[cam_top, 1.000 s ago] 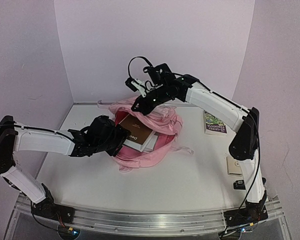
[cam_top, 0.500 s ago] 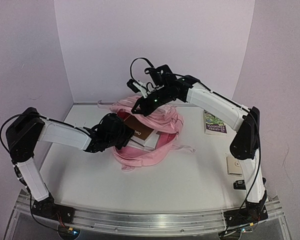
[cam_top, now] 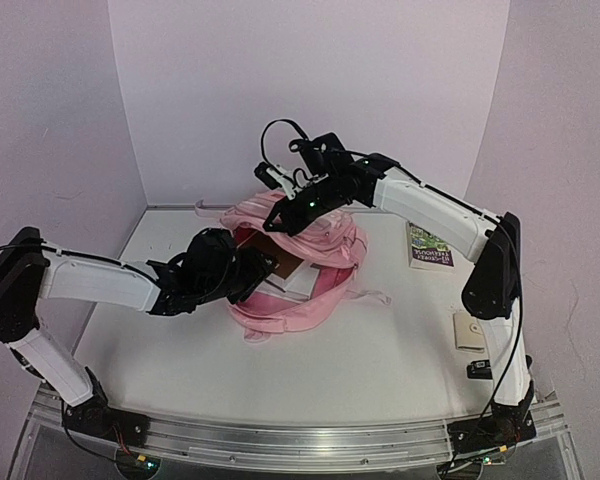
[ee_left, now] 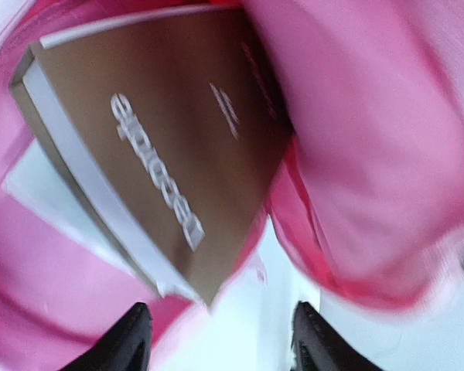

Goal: Pack the student bag
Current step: Place the book in the student bag, then adjust the student bag at the center of the board.

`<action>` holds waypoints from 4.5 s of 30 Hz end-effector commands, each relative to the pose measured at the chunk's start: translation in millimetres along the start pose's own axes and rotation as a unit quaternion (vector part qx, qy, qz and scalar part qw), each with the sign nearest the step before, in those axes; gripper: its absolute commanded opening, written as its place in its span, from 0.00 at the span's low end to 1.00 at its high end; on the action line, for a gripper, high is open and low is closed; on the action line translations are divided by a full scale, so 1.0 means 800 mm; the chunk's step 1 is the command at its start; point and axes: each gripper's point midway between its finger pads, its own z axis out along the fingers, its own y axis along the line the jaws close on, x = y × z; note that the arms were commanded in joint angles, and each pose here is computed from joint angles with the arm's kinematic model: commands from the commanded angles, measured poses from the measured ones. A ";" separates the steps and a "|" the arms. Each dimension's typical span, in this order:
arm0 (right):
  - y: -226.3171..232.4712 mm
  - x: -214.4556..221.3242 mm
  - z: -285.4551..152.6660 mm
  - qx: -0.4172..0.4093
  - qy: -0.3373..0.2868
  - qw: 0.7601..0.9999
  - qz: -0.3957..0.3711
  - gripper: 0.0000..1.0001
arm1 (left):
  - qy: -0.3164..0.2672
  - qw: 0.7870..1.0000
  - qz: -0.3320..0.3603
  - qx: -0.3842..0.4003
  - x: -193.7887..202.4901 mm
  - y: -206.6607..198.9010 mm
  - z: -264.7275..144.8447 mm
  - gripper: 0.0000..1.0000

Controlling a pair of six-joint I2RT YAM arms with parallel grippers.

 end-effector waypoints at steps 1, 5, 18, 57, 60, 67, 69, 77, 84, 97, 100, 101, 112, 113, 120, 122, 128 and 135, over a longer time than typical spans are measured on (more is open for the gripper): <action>0.016 -0.047 -0.030 -0.021 -0.059 0.998 -0.006 0.00 | -0.002 1.000 0.015 -0.004 0.002 0.011 -0.013 0.55; 0.025 -0.058 -0.041 -0.031 -0.071 0.997 -0.002 0.00 | 0.005 1.000 0.022 0.006 0.009 0.005 0.009 0.52; 0.036 -0.058 -0.047 -0.049 -0.071 0.996 0.013 0.00 | 0.018 0.995 0.054 0.085 -0.008 -0.064 0.091 0.37; 0.034 0.103 0.042 -0.059 0.089 0.993 0.039 0.04 | 0.045 0.995 0.092 0.008 0.042 0.074 -0.060 0.68; 0.014 0.131 0.025 -0.030 0.111 0.993 0.030 0.00 | 0.022 0.991 0.128 0.025 0.023 0.060 -0.088 0.77; -0.008 0.193 -0.012 -0.018 0.167 0.986 0.018 0.00 | -0.033 0.983 0.175 -0.030 -0.055 0.062 -0.125 0.96; -0.008 0.201 -0.022 -0.020 0.175 0.984 0.008 0.00 | -0.037 0.983 0.177 -0.043 -0.069 0.069 -0.123 0.98; 0.000 0.220 -0.037 -0.039 0.205 0.978 -0.007 0.00 | -0.020 0.968 0.236 -0.084 -0.091 0.085 -0.093 0.88; 0.008 0.193 -0.035 -0.066 0.178 0.982 0.014 0.00 | -0.013 0.962 0.274 0.005 -0.084 0.053 -0.082 0.80; 0.057 -0.031 0.085 -0.081 -0.030 0.996 0.035 0.01 | -0.108 0.983 0.145 -0.031 -0.119 0.078 -0.134 0.86; 0.065 -0.063 0.063 -0.075 -0.073 0.994 0.029 0.37 | -0.117 0.983 0.136 -0.039 -0.126 0.074 -0.144 0.90; 0.062 -0.066 0.054 -0.066 -0.075 0.995 0.027 0.44 | -0.111 0.984 0.138 -0.038 -0.125 0.070 -0.143 0.90; -0.029 0.071 -0.045 0.013 0.030 0.996 0.082 0.55 | 0.010 0.972 0.233 0.012 -0.088 0.007 -0.088 0.85; -0.051 0.093 -0.048 0.027 0.044 0.993 0.107 0.54 | 0.012 0.970 0.241 0.013 -0.083 0.003 -0.085 0.85; -0.175 0.168 -0.060 0.099 0.076 0.973 0.192 0.65 | 0.036 0.978 0.205 -0.002 -0.055 0.025 -0.074 0.84; -0.206 0.165 -0.061 0.114 0.068 0.971 0.201 0.71 | 0.040 0.984 0.175 -0.020 -0.046 0.047 -0.073 0.85; -0.272 0.157 -0.050 0.146 0.044 0.960 0.234 0.75 | 0.034 0.991 0.121 -0.041 -0.032 0.090 -0.075 0.90; -0.323 0.203 -0.030 0.184 0.059 0.940 0.281 0.77 | 0.046 0.991 0.105 -0.068 -0.021 0.113 -0.055 0.89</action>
